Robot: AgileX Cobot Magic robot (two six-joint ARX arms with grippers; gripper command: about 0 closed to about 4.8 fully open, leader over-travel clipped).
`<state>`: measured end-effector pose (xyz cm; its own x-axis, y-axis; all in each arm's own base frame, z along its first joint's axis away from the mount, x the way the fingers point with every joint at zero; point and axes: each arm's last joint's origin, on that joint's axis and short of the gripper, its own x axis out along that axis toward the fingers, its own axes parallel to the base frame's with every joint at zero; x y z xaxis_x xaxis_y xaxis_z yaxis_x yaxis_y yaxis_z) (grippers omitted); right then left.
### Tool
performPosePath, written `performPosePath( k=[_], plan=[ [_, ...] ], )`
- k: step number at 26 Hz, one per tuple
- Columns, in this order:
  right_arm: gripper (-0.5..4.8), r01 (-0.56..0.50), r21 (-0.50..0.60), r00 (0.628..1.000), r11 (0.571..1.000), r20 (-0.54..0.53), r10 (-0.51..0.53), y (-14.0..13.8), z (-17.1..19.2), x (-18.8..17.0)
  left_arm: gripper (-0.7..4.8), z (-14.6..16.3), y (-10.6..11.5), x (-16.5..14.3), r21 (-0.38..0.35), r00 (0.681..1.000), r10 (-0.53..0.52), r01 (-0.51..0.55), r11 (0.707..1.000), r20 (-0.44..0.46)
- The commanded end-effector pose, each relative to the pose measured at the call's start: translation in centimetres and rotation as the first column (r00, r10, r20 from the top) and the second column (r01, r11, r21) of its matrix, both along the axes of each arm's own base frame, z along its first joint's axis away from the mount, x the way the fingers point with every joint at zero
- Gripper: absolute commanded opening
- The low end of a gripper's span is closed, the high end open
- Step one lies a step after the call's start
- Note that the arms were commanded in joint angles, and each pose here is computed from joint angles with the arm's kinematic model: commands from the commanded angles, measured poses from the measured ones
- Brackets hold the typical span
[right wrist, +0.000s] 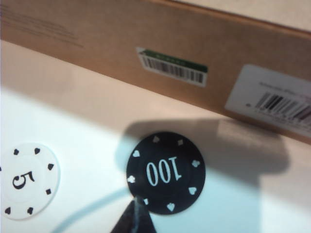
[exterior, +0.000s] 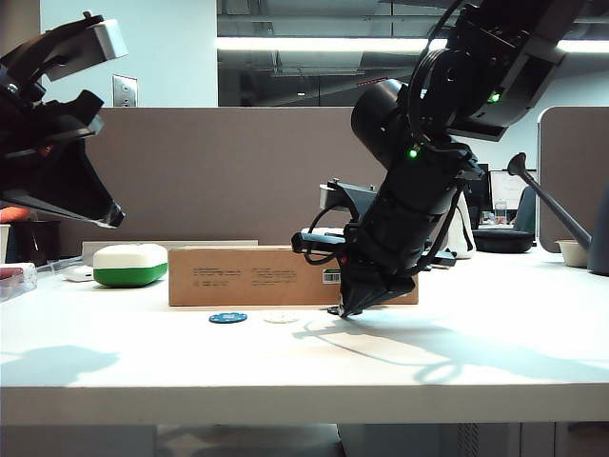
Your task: Push the chip with the highest value in the row forward next to the rectangular box.
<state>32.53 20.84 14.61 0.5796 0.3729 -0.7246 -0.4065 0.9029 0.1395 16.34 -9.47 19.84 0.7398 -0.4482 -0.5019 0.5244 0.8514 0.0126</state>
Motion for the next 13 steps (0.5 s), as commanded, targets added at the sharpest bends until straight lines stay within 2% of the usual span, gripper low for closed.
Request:
performPosePath(
  k=[1, 13],
  plan=[
    [-0.09, 0.018, -0.048, 0.998, 0.999, -0.057, -0.020, -0.33, -0.95, -0.39, -0.05, 0.29, -0.07, 0.08, -0.010, 1.000, -0.004, 0.004, 1.000, 0.016],
    [-0.09, 0.052, -0.035, 0.998, 0.998, -0.045, -0.054, -0.22, -1.49, 0.10, -0.05, 0.30, -0.06, 0.08, -0.010, 1.000, -0.004, 0.004, 1.000, 0.016]
  ],
)
